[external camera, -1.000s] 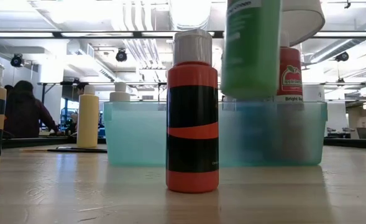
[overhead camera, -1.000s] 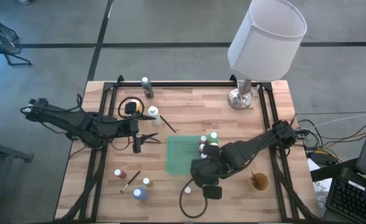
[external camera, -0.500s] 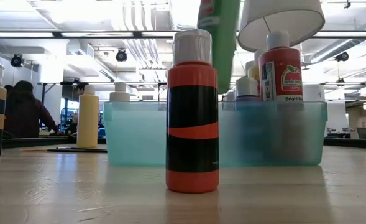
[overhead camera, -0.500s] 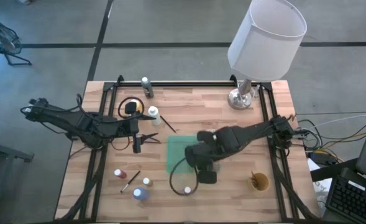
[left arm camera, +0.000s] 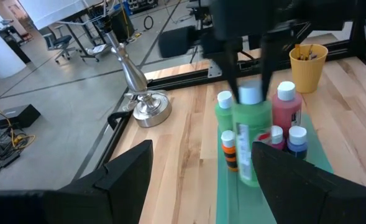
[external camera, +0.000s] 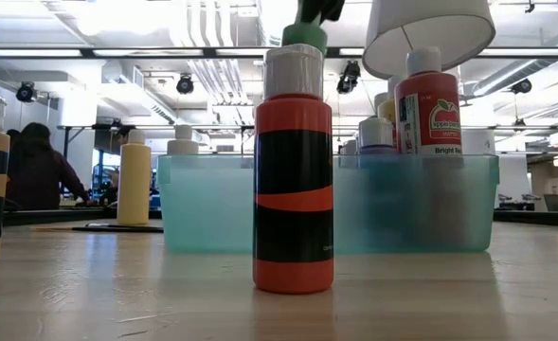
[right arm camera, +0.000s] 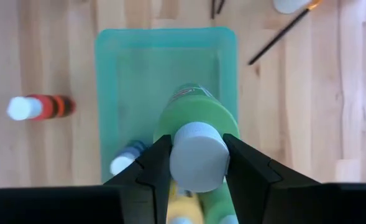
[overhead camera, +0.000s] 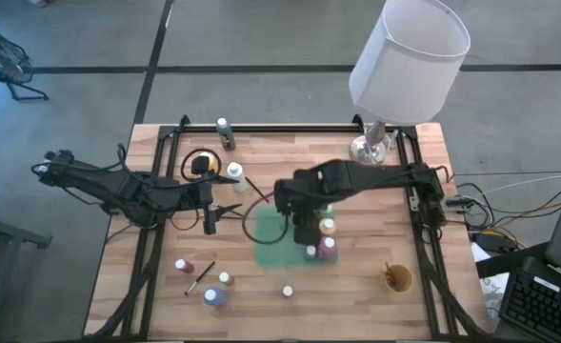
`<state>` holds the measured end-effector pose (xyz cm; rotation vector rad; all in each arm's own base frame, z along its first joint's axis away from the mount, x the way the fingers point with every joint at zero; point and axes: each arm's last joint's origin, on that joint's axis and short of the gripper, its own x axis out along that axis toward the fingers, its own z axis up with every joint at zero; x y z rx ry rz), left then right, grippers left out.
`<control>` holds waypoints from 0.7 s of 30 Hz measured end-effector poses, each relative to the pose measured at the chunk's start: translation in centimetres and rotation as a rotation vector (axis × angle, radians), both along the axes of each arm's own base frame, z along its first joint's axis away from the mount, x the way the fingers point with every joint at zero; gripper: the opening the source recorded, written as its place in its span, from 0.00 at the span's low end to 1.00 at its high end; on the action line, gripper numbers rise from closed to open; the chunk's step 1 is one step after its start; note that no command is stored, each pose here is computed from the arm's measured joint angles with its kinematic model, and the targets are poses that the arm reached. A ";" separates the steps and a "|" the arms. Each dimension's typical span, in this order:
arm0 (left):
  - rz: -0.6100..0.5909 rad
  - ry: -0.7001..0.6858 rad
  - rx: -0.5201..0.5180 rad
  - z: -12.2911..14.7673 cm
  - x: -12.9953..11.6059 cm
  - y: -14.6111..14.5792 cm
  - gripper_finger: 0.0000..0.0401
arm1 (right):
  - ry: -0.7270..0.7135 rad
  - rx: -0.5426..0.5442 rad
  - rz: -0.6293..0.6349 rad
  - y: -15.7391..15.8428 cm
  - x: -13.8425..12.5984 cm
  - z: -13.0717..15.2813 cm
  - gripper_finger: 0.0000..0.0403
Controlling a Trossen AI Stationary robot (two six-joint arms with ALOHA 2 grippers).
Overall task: Pick & Place Paint Supplies
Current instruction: Put the green paint bottle into the green bin
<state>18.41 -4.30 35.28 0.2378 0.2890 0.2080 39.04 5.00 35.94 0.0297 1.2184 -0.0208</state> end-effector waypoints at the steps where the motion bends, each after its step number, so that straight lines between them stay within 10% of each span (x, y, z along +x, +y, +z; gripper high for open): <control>1: 0.000 0.000 0.000 0.0 0.0 0.0 0.69 | 0.001 -0.001 -0.003 -0.4 0.1 -0.1 0.29; 21: 0.000 0.000 0.001 0.0 0.0 0.0 0.69 | 0.083 0.026 0.016 -4.4 1.1 -4.2 0.28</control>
